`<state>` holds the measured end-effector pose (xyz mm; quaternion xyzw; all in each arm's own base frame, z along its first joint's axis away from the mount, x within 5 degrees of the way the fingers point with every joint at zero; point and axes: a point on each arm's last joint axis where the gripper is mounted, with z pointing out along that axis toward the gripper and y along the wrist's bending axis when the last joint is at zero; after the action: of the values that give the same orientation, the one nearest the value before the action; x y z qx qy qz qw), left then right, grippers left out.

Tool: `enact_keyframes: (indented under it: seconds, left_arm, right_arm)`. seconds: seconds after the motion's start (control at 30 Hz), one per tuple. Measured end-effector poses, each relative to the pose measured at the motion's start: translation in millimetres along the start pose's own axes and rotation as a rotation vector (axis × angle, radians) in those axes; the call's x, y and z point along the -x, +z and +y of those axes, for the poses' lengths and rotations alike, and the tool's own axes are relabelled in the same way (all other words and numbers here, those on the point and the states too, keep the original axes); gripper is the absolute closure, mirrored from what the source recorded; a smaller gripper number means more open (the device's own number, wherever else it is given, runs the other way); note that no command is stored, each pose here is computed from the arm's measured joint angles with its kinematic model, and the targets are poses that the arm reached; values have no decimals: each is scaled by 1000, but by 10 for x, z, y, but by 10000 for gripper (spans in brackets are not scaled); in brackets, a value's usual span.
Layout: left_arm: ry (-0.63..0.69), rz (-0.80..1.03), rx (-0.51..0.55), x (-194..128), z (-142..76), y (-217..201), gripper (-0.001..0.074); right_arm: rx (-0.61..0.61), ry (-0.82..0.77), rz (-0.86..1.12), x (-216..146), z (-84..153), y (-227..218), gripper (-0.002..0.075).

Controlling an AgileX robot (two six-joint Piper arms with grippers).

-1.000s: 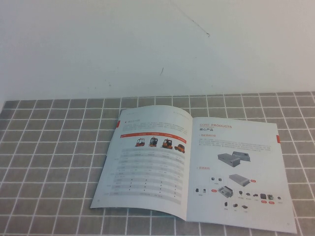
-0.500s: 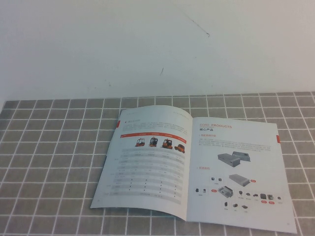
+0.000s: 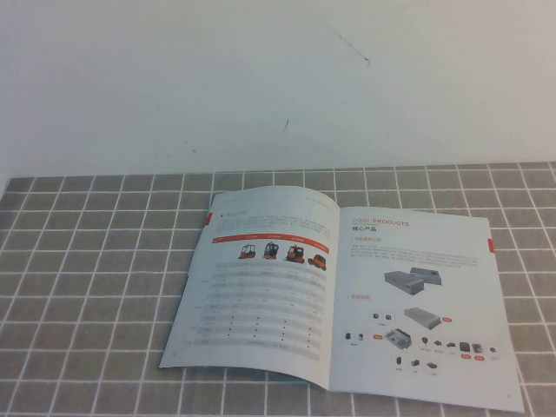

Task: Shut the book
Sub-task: 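Close the open booklet and leave it lying on the table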

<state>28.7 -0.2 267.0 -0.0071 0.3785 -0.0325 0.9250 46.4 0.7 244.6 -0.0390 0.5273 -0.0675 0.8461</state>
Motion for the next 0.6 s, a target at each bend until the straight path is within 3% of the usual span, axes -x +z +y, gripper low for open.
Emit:
enact_keyframes:
  seconds: [0.27,0.6]
  left_arm:
    - [26,519,14,242,-18,355,737]
    - [14,1125,22,36,-28,1068,737]
  right_arm:
    - [-5,47,187,434,-89,110,727]
    - [38,75,679,595,-134,730,727]
